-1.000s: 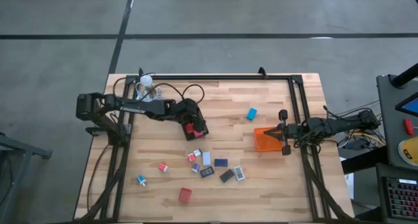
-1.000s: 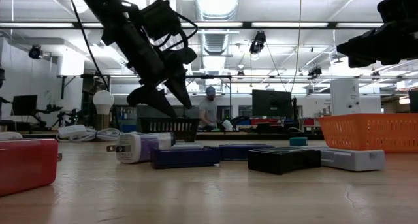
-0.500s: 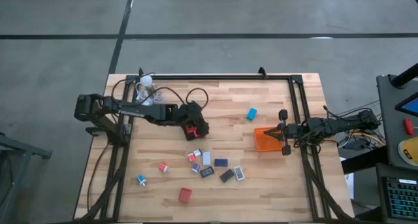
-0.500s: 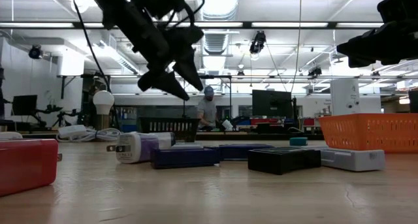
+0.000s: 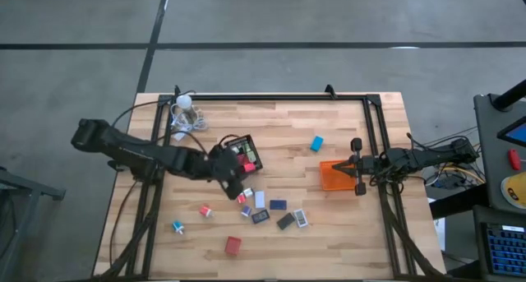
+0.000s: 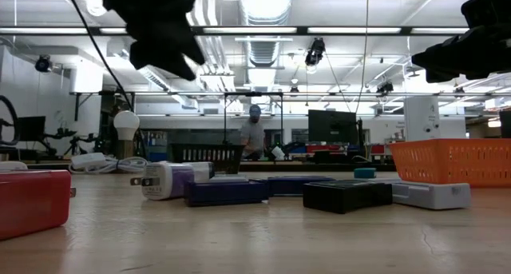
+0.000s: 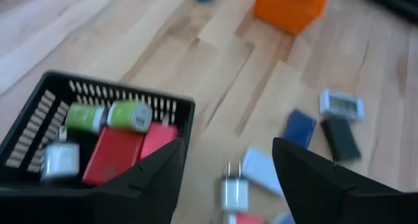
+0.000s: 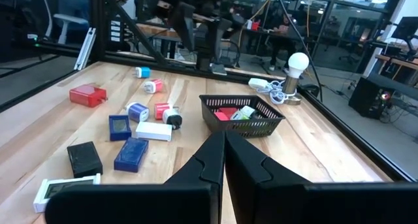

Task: Pick & Place Office items
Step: Put the left pink charger adapter in the black bin

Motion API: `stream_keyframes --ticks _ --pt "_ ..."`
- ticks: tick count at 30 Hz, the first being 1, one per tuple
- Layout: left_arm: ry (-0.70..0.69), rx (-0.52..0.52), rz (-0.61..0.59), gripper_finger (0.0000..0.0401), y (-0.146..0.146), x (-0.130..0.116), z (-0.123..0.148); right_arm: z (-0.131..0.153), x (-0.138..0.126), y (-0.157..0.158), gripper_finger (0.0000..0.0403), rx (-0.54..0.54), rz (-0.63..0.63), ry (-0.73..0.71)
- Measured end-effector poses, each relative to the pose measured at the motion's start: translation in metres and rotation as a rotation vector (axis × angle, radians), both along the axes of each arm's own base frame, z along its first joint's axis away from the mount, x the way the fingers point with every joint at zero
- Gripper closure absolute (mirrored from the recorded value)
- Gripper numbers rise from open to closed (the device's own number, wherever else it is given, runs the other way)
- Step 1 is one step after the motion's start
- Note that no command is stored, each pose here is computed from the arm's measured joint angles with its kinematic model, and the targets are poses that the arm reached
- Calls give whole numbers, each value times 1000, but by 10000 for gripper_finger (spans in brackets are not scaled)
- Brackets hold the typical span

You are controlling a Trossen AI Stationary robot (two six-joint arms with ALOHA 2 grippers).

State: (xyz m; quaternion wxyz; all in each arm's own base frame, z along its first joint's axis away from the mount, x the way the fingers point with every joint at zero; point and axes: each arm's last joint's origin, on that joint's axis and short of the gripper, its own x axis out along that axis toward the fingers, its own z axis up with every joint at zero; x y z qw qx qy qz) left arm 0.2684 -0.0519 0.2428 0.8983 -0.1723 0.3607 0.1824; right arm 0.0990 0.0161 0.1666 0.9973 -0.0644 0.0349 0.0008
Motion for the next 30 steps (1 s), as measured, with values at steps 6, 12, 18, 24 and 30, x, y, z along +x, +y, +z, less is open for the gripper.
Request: stream_keyframes --ticks 6,12,18,24,30 --pt "116 84 -164 162 -22 -14 -5 0 0 0 394 0 0 1" --pt "151 79 -226 163 -42 -24 -8 0 0 0 394 0 0 0" --pt "192 41 -448 163 -71 -38 -10 0 0 0 394 0 0 0" --pt "301 -9 -594 162 -98 -64 -14 0 0 0 394 0 0 0" --pt "331 -42 -588 162 -110 -78 -22 0 0 0 394 0 0 0"
